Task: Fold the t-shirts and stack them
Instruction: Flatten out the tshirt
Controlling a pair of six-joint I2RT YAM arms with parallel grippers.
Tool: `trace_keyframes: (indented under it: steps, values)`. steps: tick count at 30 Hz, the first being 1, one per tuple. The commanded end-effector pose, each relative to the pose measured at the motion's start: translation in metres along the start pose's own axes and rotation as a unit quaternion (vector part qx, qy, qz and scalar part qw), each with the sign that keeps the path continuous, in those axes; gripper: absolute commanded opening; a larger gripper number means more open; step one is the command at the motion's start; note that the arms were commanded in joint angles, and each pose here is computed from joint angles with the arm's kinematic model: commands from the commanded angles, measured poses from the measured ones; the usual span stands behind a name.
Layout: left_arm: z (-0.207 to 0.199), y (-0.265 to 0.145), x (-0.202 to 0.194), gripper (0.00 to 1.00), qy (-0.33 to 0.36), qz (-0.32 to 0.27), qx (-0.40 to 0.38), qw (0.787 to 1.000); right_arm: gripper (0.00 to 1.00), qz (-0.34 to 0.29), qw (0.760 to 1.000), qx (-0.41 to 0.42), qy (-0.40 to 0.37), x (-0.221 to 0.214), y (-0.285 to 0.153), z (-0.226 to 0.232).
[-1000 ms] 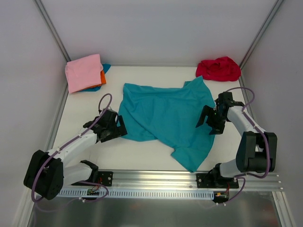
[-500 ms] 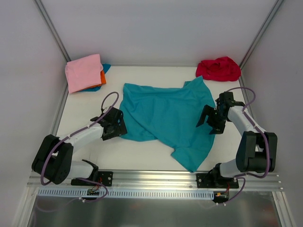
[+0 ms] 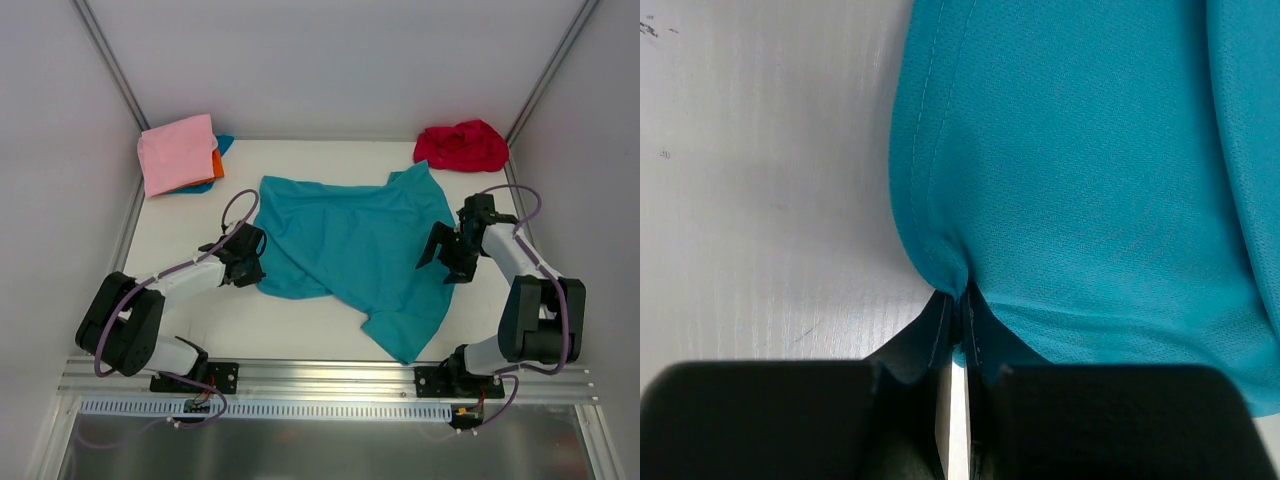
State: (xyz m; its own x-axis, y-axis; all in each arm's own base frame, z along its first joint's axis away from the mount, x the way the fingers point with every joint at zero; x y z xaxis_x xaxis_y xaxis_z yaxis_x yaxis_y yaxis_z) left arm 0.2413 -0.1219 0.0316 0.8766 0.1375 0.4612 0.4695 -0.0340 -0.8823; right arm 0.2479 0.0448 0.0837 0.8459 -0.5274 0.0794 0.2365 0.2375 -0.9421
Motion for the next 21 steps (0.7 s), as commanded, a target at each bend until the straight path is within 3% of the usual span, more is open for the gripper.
trace_keyframes:
  steps: [1,10,21]
  values:
    - [-0.004,-0.003,-0.003,0.0,0.003,0.008,-0.01,1.0,0.85,-0.022,1.0,-0.012,0.002,0.021,-0.001,0.001]
    - [-0.004,-0.006,-0.004,0.0,0.009,0.006,-0.014,1.0,0.85,-0.018,0.998,-0.053,0.032,0.053,0.016,-0.007]
    - [-0.008,-0.008,-0.003,0.0,0.01,0.006,-0.025,1.0,0.73,0.03,0.997,-0.052,0.046,0.052,0.04,-0.005]
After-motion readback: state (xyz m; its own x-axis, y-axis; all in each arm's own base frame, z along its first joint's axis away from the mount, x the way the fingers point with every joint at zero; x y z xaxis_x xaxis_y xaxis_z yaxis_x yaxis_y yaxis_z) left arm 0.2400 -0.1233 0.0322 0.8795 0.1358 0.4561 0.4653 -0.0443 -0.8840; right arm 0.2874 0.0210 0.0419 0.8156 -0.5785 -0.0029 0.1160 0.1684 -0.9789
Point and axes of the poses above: each gripper's point midway between its finger pads, its own y axis out along the fingers, its own z axis along the line the jaws close on, x = y × z, the point moved 2 cm from there along -y, back along the fingers, and after that the axes turned 10 degrees about y, right-handed, at the moved point
